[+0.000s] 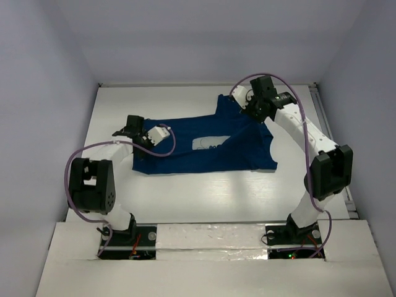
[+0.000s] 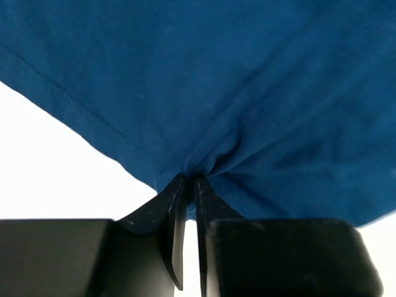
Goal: Fold and stack the t-shirts
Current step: Fold the flattened tshirt in 1/3 of the way
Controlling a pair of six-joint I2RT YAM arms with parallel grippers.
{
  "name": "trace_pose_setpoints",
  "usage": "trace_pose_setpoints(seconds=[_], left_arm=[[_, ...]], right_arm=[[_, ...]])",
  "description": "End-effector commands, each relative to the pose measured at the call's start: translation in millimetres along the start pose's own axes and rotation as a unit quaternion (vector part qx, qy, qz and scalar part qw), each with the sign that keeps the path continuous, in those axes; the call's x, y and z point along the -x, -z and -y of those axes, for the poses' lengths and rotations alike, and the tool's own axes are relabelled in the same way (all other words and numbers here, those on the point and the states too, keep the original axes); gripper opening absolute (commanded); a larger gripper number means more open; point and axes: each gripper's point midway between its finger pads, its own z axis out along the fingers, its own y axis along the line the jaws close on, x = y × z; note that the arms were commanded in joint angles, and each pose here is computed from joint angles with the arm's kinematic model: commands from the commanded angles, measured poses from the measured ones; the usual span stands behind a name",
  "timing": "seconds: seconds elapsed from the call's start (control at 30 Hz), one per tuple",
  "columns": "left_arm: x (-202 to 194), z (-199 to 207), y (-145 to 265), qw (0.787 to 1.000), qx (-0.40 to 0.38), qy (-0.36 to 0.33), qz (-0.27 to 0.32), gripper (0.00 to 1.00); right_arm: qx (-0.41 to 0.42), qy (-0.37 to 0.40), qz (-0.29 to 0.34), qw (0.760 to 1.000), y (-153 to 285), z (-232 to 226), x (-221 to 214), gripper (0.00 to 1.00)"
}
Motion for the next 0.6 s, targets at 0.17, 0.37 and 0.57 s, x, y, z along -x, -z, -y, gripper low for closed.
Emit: trace_pose_setpoints(seconds=[0.17,0.37,0.57], left_arm=[[21,-39,-16,0.996,0.062,0.057,0.001,0.15],[27,-48,-23,0.995,0.064,0.072,-0.004,0.16],[21,-48,-25,0.995,0.06,0.07,-0.024,0.19]], right_arm=[[-0.029,0.01,0.014,0.999,-22,22,17,0.0],[-0.042,0.007,-0.027,0.999,-50,26,5,0.0],[-0.072,-0.009,-0.076,0.994,-75,34,-9,0.0]])
